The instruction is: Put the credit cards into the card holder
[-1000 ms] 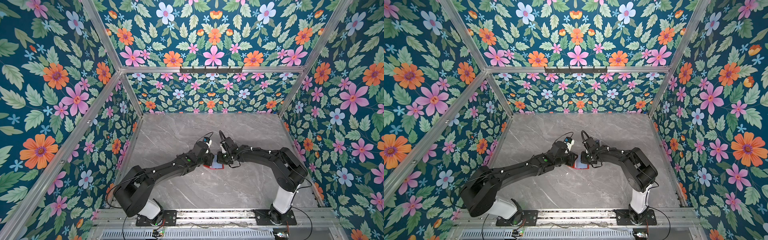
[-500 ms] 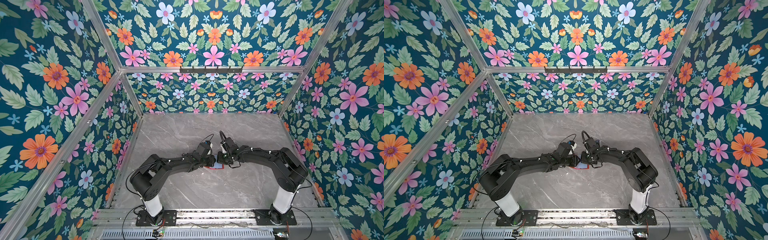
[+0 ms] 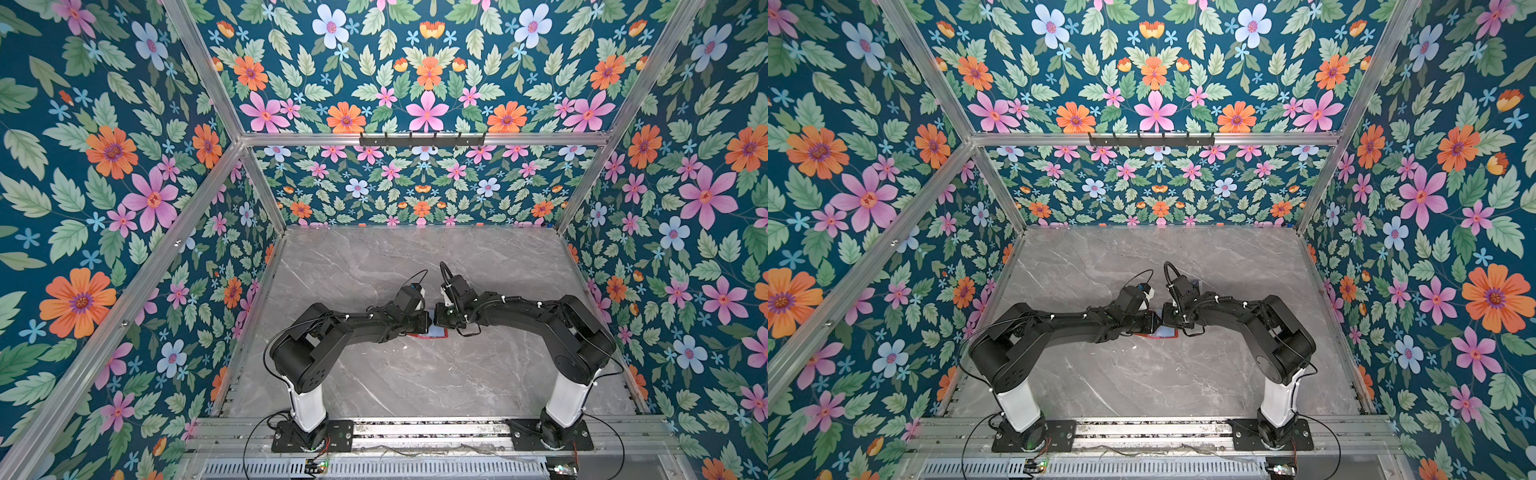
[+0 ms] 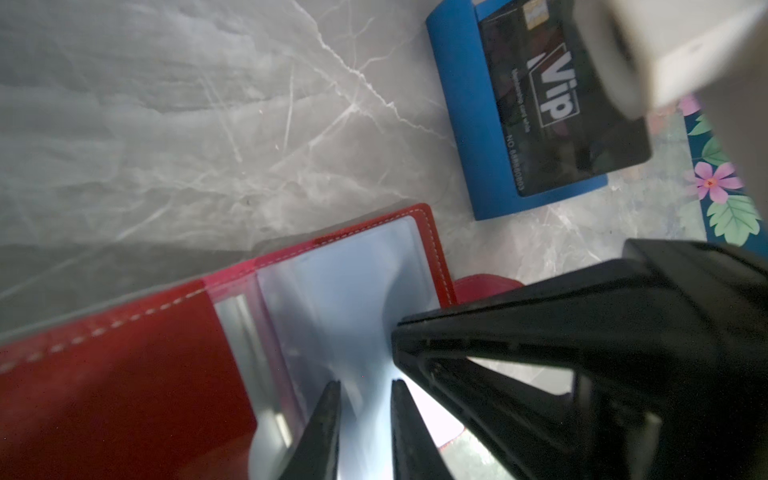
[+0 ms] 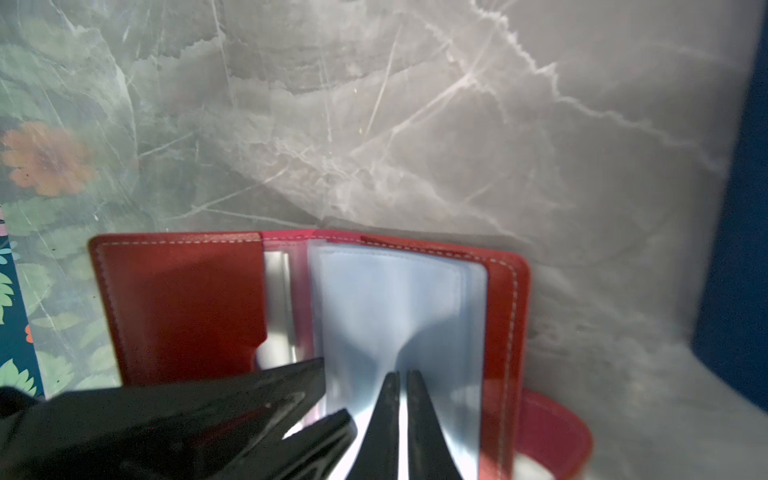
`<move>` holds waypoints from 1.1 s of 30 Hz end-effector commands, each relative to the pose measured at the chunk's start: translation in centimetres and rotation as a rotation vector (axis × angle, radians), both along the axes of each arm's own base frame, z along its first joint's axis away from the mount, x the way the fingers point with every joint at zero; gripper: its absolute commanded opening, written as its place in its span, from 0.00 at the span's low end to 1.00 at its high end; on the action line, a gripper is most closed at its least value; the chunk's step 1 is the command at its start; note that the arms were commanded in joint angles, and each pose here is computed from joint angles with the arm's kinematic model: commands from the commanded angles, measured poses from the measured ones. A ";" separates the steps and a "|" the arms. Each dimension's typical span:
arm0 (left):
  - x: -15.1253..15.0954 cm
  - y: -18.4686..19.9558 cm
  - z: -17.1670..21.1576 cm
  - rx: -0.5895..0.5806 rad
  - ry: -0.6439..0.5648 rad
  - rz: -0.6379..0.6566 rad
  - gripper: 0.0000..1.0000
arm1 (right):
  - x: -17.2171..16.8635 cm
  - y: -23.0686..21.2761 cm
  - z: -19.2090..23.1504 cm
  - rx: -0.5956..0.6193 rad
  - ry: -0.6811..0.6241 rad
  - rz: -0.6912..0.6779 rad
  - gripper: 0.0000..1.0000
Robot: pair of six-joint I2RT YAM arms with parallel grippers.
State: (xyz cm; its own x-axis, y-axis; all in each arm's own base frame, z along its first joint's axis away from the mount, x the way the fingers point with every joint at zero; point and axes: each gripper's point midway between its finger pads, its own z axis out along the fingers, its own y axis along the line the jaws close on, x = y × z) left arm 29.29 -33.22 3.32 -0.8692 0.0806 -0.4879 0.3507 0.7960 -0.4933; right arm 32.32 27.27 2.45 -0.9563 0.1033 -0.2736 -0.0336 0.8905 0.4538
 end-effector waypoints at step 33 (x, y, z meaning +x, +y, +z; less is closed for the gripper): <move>0.2 0.4 1.4 -0.047 -0.040 0.034 0.00 | -1.2 -1.6 1.0 -0.054 0.014 -0.012 0.13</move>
